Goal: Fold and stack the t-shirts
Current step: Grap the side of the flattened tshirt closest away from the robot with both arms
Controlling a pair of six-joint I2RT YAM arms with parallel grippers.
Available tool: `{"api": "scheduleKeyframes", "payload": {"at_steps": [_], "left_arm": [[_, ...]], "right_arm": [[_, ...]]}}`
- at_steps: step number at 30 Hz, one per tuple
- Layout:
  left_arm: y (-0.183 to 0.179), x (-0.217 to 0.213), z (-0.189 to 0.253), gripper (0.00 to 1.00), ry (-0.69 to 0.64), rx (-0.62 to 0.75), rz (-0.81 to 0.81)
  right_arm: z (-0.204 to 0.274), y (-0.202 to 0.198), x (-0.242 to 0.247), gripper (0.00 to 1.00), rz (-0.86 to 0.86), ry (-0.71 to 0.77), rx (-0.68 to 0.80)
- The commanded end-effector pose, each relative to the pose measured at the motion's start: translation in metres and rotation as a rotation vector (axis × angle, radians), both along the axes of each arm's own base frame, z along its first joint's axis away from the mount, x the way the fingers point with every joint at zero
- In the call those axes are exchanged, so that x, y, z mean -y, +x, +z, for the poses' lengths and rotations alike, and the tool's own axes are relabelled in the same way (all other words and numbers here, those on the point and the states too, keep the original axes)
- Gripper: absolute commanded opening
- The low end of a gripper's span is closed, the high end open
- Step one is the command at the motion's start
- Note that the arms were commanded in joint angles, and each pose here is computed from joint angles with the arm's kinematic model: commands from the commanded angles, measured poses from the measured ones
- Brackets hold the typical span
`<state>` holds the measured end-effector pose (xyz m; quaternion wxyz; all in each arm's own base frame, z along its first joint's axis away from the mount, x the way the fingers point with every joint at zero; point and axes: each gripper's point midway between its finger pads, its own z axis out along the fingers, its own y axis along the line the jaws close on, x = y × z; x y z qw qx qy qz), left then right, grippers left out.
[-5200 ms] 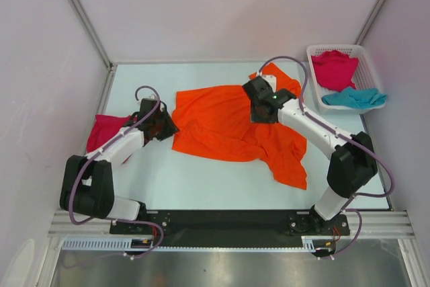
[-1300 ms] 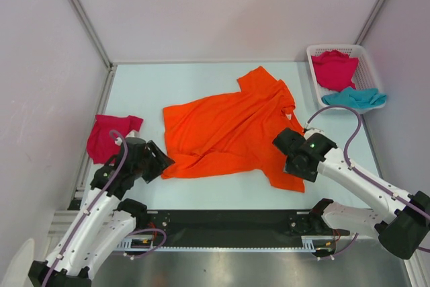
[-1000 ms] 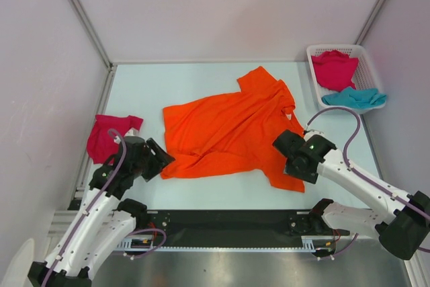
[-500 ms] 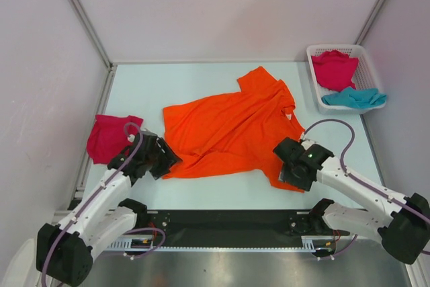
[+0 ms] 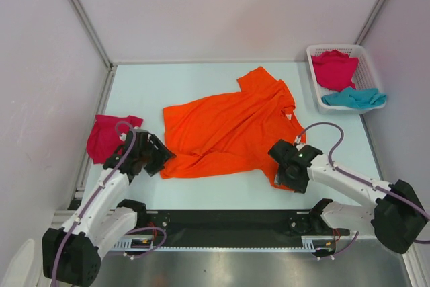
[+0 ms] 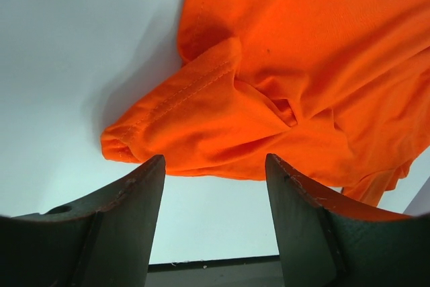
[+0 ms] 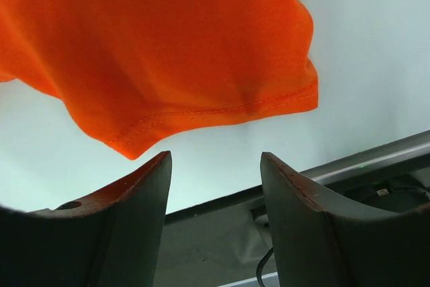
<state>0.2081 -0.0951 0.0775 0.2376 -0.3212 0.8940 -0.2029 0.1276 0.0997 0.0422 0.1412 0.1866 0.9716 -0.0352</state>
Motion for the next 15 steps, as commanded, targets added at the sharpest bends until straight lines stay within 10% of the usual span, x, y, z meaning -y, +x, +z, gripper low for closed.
{"api": "scheduleKeyframes", "payload": {"at_steps": [1,15], "left_arm": [[0.002,-0.008,-0.004,0.67,0.030,0.006,-0.009],[0.003,-0.011,-0.022,0.67,0.021,-0.026,0.011]], "right_arm": [[-0.006,0.008,-0.008,0.61,0.017,0.000,0.006],[-0.014,0.012,0.000,0.62,0.023,-0.069,-0.007]]}}
